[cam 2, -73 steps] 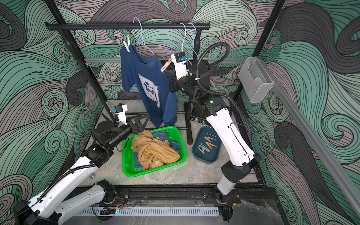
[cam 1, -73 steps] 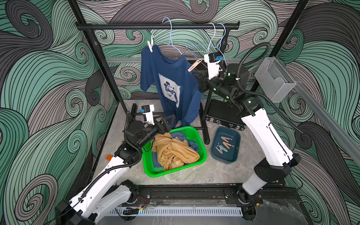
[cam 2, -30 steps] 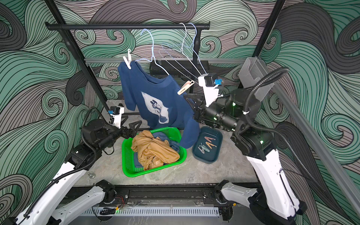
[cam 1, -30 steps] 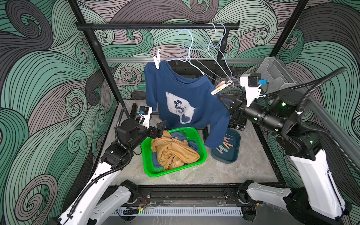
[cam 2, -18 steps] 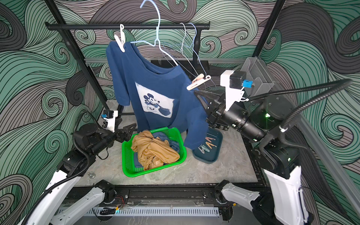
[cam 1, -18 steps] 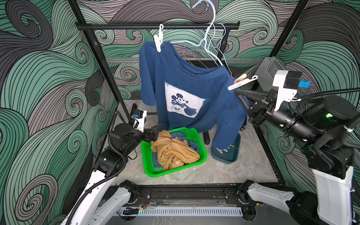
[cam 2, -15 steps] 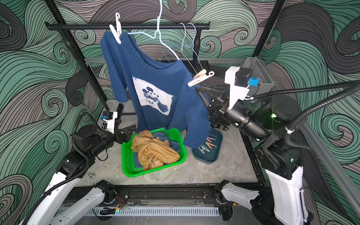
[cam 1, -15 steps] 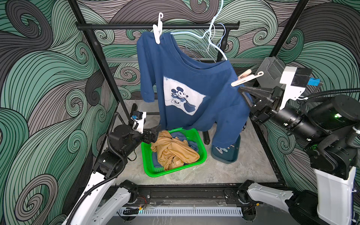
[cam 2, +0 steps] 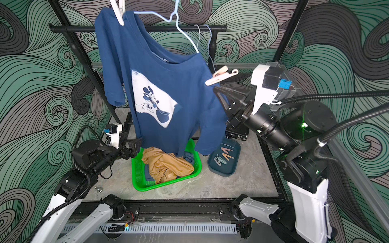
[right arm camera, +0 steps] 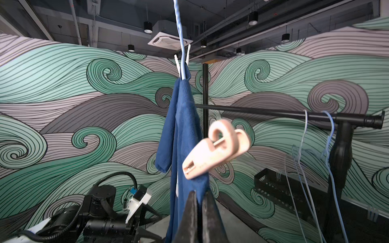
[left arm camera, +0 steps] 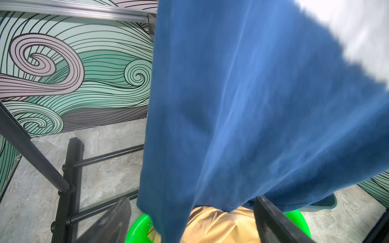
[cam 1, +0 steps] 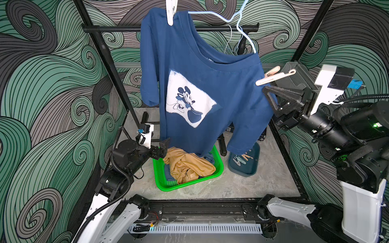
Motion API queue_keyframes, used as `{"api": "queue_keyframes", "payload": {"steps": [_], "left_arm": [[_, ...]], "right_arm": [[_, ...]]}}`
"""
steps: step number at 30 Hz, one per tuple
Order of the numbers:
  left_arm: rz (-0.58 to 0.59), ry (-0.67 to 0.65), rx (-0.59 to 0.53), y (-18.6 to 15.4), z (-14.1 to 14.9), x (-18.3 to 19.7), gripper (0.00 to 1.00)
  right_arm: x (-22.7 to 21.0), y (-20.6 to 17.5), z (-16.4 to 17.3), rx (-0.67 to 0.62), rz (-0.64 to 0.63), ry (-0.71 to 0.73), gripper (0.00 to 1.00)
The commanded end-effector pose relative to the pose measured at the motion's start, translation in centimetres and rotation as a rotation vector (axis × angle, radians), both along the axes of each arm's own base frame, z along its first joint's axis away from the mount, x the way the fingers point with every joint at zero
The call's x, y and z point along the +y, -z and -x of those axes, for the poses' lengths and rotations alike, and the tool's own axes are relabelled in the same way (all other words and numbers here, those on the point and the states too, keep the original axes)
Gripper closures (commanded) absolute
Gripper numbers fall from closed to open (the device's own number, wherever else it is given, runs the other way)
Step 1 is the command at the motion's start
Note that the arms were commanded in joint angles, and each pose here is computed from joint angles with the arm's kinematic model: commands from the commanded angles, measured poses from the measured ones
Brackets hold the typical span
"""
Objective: Remove the clothespins securing t-shirts to the hanger
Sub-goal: Pick up the hanger from the clothes rail.
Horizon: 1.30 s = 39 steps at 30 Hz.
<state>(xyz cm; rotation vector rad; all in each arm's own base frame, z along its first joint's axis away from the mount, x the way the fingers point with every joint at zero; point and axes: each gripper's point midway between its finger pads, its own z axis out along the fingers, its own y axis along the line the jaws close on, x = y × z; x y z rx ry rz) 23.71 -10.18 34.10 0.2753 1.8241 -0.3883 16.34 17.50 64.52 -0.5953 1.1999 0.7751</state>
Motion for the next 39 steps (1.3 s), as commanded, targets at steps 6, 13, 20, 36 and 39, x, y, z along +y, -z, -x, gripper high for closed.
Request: {"api": "queue_keyframes", "payload": {"steps": [6,13,20,36,39], "left_arm": [[-0.010,0.018,-0.010,-0.6,1.5,0.4,0.09],[-0.005,0.082,-0.010,-0.3,2.0,-0.6,0.09],[-0.040,0.128,-0.030,-0.4,2.4,-1.0,0.09],[-0.063,0.249,-0.096,-1.7,2.9,-2.8,0.11],[-0.091,0.305,-0.111,-1.6,2.9,-3.6,0.12]], "right_arm": [[-1.0,4.2,0.8,0.026,0.051,0.031,1.00],[1.2,11.2,-0.9,0.143,0.153,-0.015,1.00],[3.5,15.9,-2.1,0.186,0.269,-0.109,1.00],[5.6,26.6,-2.8,0.365,0.383,-0.291,1.00],[5.9,28.0,-3.5,0.355,0.401,-0.279,1.00]]}}
